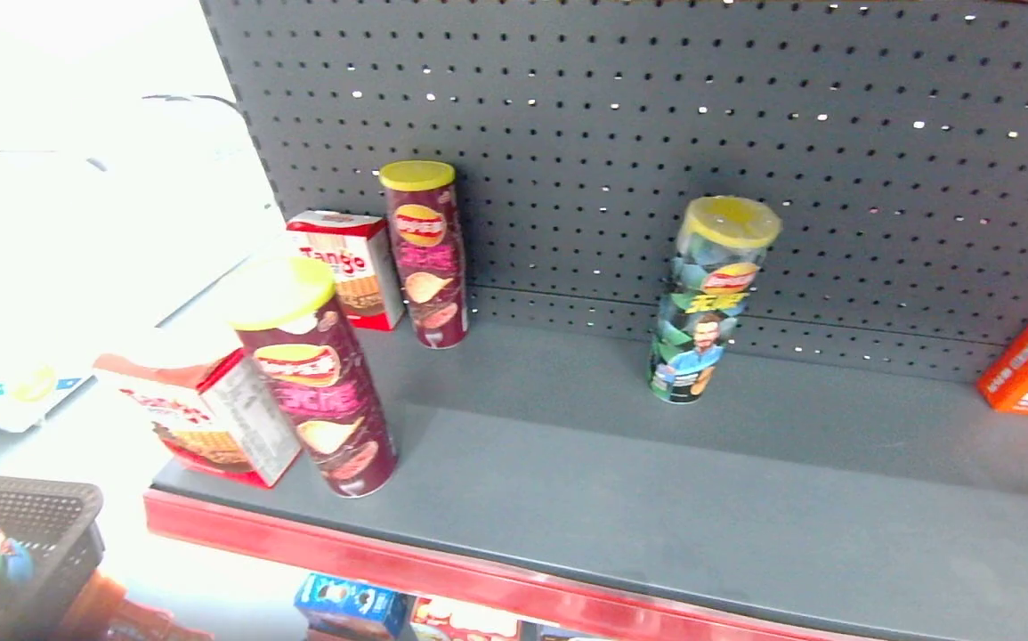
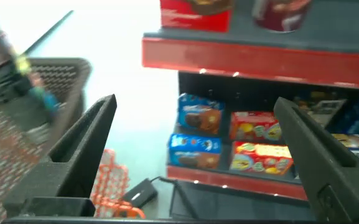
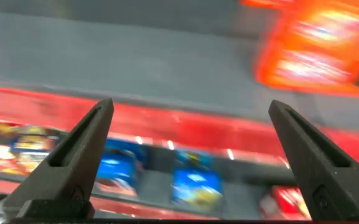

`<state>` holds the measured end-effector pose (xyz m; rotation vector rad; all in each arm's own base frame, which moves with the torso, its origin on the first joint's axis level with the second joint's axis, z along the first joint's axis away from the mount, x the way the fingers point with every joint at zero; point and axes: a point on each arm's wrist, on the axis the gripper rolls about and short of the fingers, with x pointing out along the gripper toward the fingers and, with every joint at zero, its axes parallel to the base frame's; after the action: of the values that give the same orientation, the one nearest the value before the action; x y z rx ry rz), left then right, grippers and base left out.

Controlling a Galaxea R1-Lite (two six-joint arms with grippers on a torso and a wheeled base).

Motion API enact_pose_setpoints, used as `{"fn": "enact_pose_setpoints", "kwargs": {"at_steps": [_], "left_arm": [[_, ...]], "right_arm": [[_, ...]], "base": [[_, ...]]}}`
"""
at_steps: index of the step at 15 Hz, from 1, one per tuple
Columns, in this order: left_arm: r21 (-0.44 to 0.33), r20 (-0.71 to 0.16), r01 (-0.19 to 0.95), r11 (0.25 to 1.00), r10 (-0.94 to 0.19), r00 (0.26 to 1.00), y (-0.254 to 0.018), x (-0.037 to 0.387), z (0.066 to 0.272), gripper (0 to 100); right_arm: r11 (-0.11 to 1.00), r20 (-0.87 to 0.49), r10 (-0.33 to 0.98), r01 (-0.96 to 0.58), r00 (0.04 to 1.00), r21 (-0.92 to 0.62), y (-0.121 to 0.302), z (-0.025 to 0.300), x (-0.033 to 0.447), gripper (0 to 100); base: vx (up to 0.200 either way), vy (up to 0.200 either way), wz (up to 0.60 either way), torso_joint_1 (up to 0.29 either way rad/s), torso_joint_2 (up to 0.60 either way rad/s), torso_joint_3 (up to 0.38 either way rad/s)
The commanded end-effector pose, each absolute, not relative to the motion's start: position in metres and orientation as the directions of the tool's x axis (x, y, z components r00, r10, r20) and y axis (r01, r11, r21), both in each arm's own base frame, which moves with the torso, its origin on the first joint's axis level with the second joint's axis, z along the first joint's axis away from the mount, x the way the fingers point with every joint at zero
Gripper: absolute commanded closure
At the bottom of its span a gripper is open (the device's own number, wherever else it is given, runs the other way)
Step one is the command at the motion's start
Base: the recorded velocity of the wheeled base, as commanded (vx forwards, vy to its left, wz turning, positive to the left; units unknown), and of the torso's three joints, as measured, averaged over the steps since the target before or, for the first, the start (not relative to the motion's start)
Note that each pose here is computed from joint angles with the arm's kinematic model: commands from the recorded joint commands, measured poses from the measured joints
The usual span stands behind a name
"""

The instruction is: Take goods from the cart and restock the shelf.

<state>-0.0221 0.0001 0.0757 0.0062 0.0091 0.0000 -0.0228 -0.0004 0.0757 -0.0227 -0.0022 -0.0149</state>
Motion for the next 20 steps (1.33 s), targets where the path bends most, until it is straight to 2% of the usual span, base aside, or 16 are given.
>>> {"fn": "enact_pose_setpoints", "kwargs": {"at_steps": [1,3,16,17,18,20], "left_arm": [[0.006,-0.009,0.0,1.0,0.0,1.0,0.0,-0.022,0.076,0],[0.006,-0.011,0.0,1.0,0.0,1.0,0.0,-0.022,0.076,0],[0.006,-0.008,-0.006,1.0,0.006,1.0,0.0,-0.022,0.076,0],[0.012,0.031,-0.017,1.0,0.017,0.999,0.0,-0.024,0.084,0],[0.023,0.083,-0.031,0.999,0.029,0.996,0.001,-0.03,0.105,0],[0.066,-0.041,-0.107,0.992,0.11,0.993,0.002,-0.027,0.133,0]], "right_arm": [[1.0,0.003,-0.015,0.015,1.0,-0.023,0.0,0.076,-0.023,0],[1.0,0.003,-0.012,0.012,1.0,-0.023,0.0,0.076,-0.023,0],[1.0,0.003,-0.015,0.015,1.0,-0.008,0.0,0.076,-0.023,0],[1.0,0.003,-0.015,0.015,1.0,-0.008,0.0,0.076,-0.023,0],[1.0,0.003,-0.015,0.015,1.0,-0.008,0.0,0.076,-0.023,0],[1.0,0.002,-0.015,0.015,1.0,-0.008,0.0,0.076,-0.023,0]], "base": [[0.0,0.0,0.6,0.007,0.01,0.002],[0.0,0.0,0.6,0.002,0.0,0.002],[0.0,0.0,0.0,0.0,0.0,0.0],[0.0,0.0,0.0,0.0,0.0,0.0],[0.0,0.0,0.0,0.0,0.0,0.0],[0.0,0.0,0.0,0.0,0.0,0.0]]}}
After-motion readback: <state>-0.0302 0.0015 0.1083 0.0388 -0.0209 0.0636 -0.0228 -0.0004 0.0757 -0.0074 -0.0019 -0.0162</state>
